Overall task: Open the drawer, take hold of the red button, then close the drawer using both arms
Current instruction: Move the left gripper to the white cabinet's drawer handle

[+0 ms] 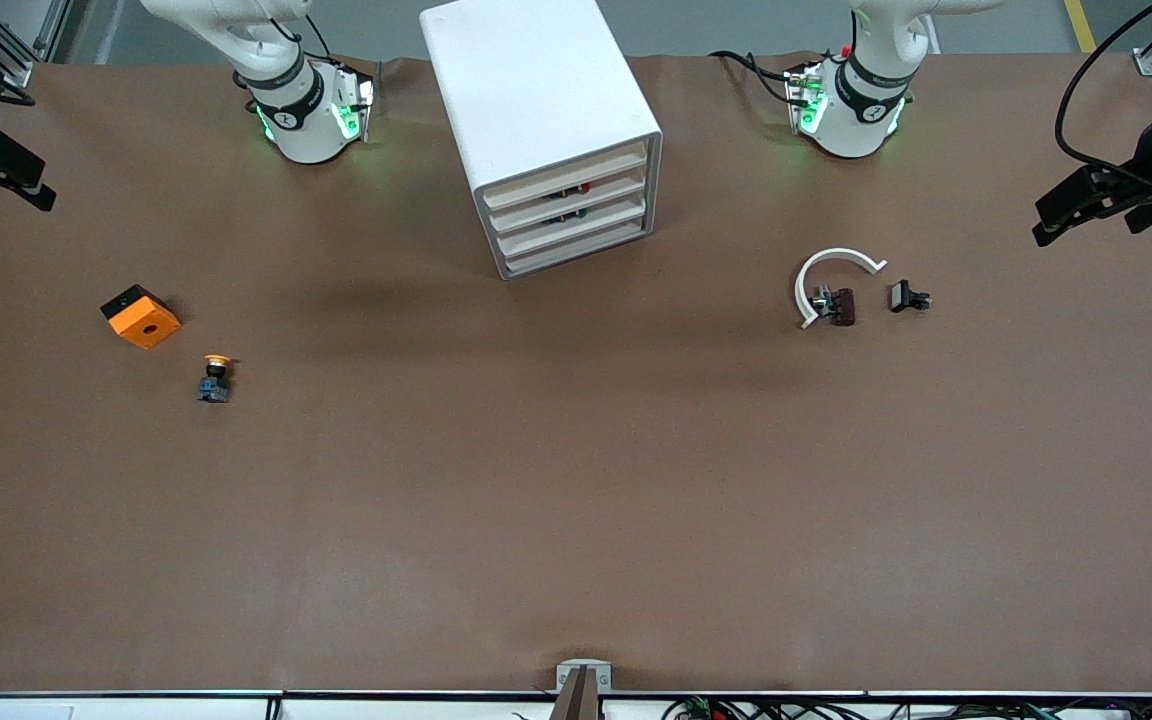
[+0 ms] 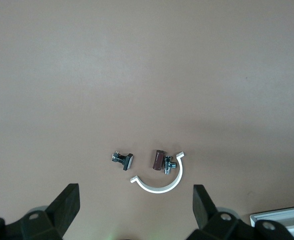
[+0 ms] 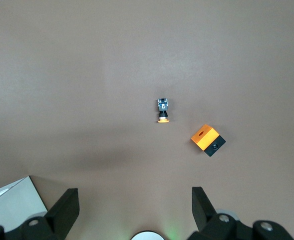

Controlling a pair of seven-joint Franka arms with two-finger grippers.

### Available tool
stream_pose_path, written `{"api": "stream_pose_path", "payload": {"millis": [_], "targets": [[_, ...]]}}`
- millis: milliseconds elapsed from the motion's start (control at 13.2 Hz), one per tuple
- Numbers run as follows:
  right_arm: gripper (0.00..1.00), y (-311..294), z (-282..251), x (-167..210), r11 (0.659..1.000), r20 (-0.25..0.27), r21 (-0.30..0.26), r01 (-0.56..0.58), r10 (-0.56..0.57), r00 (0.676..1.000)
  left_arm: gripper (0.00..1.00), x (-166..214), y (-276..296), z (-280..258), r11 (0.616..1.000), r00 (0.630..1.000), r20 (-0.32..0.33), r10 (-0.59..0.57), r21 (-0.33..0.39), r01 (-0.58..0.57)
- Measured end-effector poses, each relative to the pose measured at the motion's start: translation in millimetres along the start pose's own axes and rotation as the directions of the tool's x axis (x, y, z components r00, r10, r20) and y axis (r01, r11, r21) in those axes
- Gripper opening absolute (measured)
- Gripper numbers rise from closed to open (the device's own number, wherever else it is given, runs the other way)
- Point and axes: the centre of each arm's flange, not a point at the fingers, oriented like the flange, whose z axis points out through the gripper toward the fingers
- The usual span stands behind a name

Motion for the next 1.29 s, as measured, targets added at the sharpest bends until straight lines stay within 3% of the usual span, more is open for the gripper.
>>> {"api": "stream_pose_path", "payload": {"millis": [455, 682, 909, 1136, 1288], "targets": [[1.0, -0.7, 1.0, 0.6, 1.0, 0.002, 0.0, 0.001, -0.001, 1.0, 1.0, 8.4, 0.3, -4.0, 1.0, 1.0, -0.012, -0.001, -0.004, 0.001], [1.0, -1.2, 1.8, 0.8, 1.0, 0.004, 0.001, 0.002, -0.002, 1.0, 1.0, 18.0, 19.4, 16.6, 1.0, 0.999, 0.026, 0.031, -0.004, -0.031], [1.0, -2.6, 3.2, 1.1, 1.0, 0.007, 0.001, 0.005, -0.005, 1.0, 1.0, 29.8, 75.9, 56.9, 0.999, 0.995, 0.088, 0.05, -0.011, -0.05], [1.0, -13.4, 10.2, 1.9, 1.0, 0.022, 0.0, -0.007, 0.007, 1.0, 1.0, 42.7, 145.6, 101.9, 0.993, 0.983, 0.146, -0.114, -0.023, 0.118], [1.0, -31.5, 20.6, 5.2, 0.999, 0.043, 0.0, -0.039, 0.039, 0.998, 1.0, 45.8, 195.3, 134.9, 0.967, 0.953, 0.169, -0.252, 0.004, 0.255]]}}
